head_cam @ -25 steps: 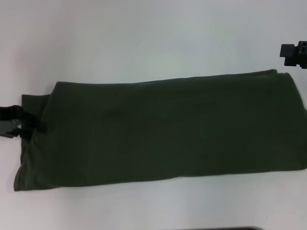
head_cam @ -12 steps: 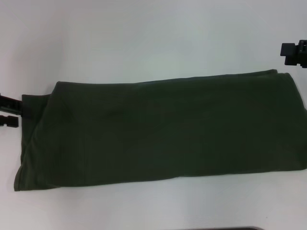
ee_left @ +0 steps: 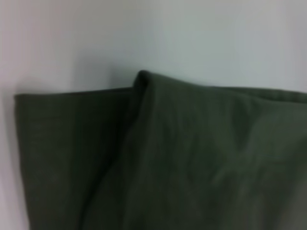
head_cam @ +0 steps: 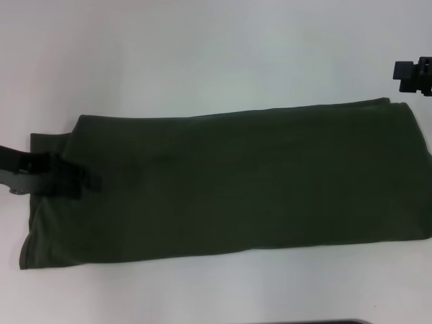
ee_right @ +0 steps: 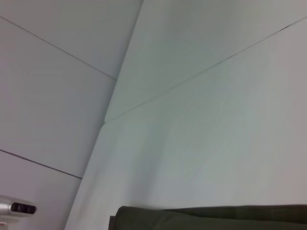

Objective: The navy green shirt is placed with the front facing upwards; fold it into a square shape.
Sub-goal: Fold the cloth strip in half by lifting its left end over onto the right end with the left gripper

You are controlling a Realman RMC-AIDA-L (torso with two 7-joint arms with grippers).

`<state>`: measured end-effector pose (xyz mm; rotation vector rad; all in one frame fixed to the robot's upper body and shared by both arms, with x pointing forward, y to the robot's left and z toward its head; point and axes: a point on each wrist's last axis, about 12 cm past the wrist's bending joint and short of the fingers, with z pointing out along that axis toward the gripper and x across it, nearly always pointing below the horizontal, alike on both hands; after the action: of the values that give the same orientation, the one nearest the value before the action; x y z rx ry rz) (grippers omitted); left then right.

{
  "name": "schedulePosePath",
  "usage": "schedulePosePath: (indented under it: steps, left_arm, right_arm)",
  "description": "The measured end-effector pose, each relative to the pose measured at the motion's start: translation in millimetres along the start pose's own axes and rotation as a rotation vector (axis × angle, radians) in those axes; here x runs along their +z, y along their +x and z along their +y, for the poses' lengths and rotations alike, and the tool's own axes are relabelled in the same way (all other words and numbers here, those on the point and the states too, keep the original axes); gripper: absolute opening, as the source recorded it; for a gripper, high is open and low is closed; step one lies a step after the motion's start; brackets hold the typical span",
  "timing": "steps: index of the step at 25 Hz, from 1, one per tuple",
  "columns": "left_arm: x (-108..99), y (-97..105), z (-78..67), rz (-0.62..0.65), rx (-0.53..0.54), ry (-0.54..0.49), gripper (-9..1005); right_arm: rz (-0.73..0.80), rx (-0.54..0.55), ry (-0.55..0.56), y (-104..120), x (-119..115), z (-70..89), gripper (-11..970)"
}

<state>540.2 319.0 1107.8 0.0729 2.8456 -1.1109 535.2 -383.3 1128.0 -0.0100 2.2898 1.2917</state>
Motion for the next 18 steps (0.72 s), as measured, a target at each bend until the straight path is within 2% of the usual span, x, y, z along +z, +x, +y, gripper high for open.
schedulePosePath:
  steps: [10, 18]
  left_arm:
    - [4, 0, 11.7, 0.022, -0.03, -0.118, 520]
    - [-8, -1, 19.4, -0.016, -0.057, -0.147, 521]
  right_arm:
    - [-0.004, 0.011, 0.004, 3, -2, -2.3, 658]
    - [-0.002, 0.011, 0.006, 3, -2, -2.2, 658]
